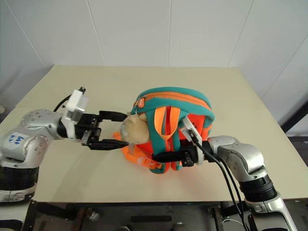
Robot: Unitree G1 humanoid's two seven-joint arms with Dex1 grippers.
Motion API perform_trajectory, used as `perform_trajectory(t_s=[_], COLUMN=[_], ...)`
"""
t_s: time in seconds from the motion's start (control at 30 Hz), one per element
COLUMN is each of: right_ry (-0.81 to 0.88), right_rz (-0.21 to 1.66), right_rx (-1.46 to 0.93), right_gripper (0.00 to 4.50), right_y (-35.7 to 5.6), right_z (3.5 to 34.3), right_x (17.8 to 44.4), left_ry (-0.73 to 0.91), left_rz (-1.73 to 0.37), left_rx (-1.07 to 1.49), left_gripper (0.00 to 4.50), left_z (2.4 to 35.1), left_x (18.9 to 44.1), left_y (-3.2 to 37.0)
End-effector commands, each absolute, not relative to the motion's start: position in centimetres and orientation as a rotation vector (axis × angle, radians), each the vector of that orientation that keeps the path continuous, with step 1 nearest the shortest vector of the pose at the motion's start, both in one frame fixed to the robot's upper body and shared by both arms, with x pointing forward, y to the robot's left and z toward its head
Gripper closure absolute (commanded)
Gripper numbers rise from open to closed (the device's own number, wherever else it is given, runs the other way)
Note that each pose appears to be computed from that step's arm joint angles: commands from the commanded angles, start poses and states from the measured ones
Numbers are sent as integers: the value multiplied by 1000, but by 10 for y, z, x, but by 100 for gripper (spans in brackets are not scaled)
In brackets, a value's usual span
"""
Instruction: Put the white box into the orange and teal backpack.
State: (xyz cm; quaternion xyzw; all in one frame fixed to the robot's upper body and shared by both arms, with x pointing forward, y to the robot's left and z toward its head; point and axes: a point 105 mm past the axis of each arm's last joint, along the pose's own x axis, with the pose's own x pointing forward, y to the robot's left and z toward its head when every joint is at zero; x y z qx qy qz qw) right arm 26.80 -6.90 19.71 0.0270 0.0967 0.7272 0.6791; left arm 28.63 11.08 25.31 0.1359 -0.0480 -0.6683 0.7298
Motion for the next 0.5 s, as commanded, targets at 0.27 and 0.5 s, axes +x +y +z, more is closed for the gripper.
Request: perform_trajectory(t_s=[0.27, 0.5], right_ry=[194, 182], right_rz=[1644, 1623], right_rx=[49, 52], right_gripper=[450, 450], right_y=[-68, -69], right_z=[201, 201], right_x=[263, 262], left_ry=[-204, -197], left_rz=[-1361, -1170], left_rx=[369, 434], left_gripper=[184, 241], left_z=[286, 313], left_x=[293, 308], left_y=[136, 185])
